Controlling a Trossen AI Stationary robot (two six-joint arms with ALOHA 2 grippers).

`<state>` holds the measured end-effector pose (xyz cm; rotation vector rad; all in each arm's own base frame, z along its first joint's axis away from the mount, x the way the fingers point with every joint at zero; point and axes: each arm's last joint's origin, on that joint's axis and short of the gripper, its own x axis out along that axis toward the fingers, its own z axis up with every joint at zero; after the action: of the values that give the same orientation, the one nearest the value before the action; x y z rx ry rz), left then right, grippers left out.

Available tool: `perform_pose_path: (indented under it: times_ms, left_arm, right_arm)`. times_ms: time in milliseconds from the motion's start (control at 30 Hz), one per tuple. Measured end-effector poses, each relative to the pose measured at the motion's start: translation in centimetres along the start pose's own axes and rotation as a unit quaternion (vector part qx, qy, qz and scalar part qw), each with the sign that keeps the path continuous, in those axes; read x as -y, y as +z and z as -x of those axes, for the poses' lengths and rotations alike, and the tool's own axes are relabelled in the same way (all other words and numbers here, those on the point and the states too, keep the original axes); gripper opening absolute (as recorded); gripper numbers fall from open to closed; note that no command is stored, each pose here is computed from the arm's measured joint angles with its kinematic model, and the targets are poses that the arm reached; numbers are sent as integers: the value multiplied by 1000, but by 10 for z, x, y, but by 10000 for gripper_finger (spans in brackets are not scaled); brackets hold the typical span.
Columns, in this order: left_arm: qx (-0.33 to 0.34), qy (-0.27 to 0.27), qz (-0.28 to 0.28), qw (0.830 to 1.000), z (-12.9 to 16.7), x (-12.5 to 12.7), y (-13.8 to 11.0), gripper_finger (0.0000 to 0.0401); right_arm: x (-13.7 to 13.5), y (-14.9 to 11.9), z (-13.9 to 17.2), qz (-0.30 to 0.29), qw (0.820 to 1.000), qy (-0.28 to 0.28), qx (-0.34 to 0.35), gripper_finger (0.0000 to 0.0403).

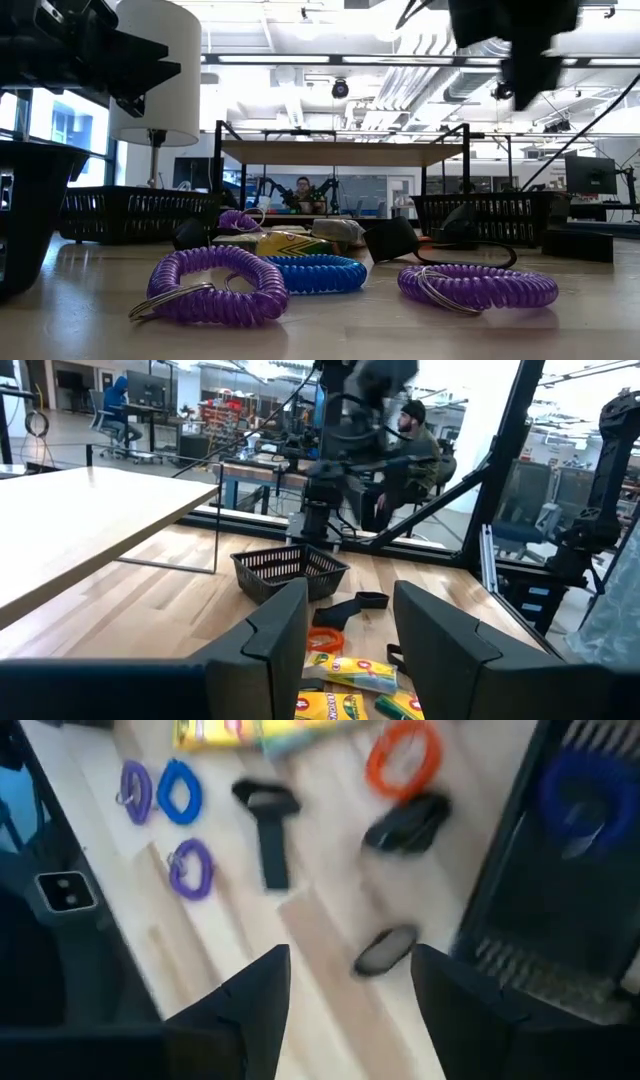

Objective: Pick & Place Office Desk Supplies
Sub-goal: Put the black rubber band into the top left black bin

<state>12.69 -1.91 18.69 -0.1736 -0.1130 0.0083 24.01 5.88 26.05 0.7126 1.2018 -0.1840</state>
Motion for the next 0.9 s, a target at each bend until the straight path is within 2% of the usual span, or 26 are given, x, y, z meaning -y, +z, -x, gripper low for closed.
perform_pose_path:
  times_ms: [200,367,567,667,900]
  left_arm:
    - [0,-1,8,1000,0,0,0,145]
    - [0,-1,19,1000,0,0,0,145]
    - [0,0,15,1000,0,0,0,145]
    - [11,10,5,1000,0,0,2,145]
    - [19,9,27,999,0,0,3,145]
  right_arm:
    - [-31,-52,-30,-95,995,-40,10,195]
    - [-41,-86,-52,-69,994,-88,13,194]
    - [-37,-81,-69,-70,987,-135,46,194]
    - [-37,-81,-76,-94,984,-145,40,194]
    - [-39,-88,-95,-169,971,-164,50,194]
